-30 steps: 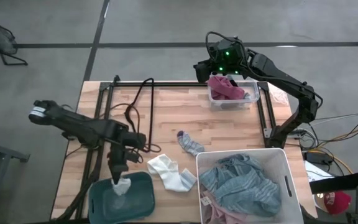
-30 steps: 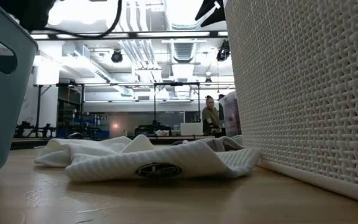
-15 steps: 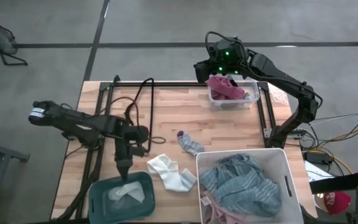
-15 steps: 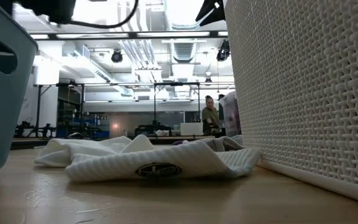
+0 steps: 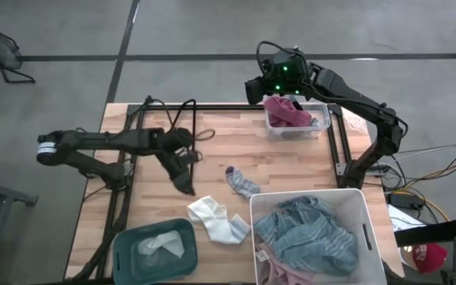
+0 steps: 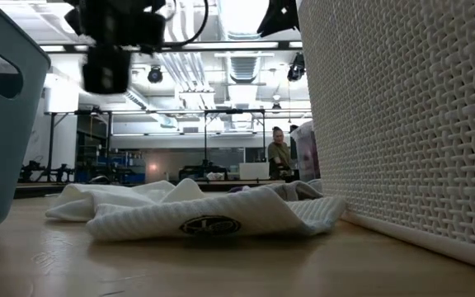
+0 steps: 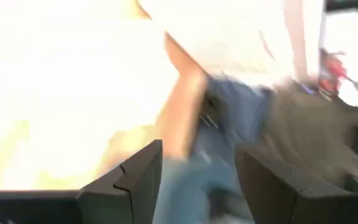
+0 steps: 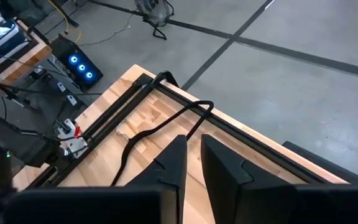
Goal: Pick & Place Cloths
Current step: Put the white blue sock into the blue bin
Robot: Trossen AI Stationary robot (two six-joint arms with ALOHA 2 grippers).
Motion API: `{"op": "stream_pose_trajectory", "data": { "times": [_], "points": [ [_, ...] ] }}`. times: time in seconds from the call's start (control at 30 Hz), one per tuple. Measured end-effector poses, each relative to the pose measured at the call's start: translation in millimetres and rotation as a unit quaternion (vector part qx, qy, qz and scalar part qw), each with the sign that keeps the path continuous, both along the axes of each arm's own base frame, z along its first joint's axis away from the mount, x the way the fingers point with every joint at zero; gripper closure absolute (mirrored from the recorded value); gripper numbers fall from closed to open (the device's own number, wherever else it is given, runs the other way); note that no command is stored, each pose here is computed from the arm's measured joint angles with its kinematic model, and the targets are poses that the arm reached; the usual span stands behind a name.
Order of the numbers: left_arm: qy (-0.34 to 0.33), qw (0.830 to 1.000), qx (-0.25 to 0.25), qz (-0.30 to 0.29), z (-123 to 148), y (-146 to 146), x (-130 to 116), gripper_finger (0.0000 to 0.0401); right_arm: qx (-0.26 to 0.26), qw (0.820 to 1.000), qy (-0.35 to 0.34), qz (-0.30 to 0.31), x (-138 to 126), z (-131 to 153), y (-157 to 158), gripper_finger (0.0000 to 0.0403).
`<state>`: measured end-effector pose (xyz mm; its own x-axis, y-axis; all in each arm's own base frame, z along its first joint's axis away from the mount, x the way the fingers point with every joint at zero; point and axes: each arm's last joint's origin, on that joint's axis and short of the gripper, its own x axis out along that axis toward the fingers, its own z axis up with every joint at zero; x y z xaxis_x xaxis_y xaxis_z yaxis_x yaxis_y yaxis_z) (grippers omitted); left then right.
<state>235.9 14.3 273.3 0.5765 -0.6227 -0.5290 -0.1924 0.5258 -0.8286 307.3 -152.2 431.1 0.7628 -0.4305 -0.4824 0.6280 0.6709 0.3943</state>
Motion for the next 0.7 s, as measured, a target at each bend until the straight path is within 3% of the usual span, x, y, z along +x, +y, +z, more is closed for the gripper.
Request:
{"op": "stream_pose_trajectory", "data": {
  "times": [0.13, 0.27, 0.43, 0.53, 0.7],
  "points": [
    [-0.010, 0.995, 0.087, 0.037, -14, 14, 11, 0.0197, 0.000, 1.000, 0.000, 0.000, 0, 0, 0, 0.0364],
    [0.026, 0.994, 0.100, 0.036, -39, 21, 28, 0.0197, 0.001, 1.000, 0.000, -0.001, 0, 0, 0, 0.0370],
    [0.023, 0.992, 0.118, -0.024, -73, 10, 57, 0.0197, 0.003, 1.000, 0.005, -0.001, 4, -4, -2, 0.0364],
    [0.023, 0.988, 0.141, -0.055, -88, 12, 64, 0.0197, 0.007, 1.000, 0.013, -0.001, 7, -9, -4, 0.0355],
    [0.061, 0.983, 0.161, -0.056, -113, 15, 70, 0.0197, 0.009, 1.000, 0.018, 0.000, 11, -13, -5, 0.0341]
  ]
}}
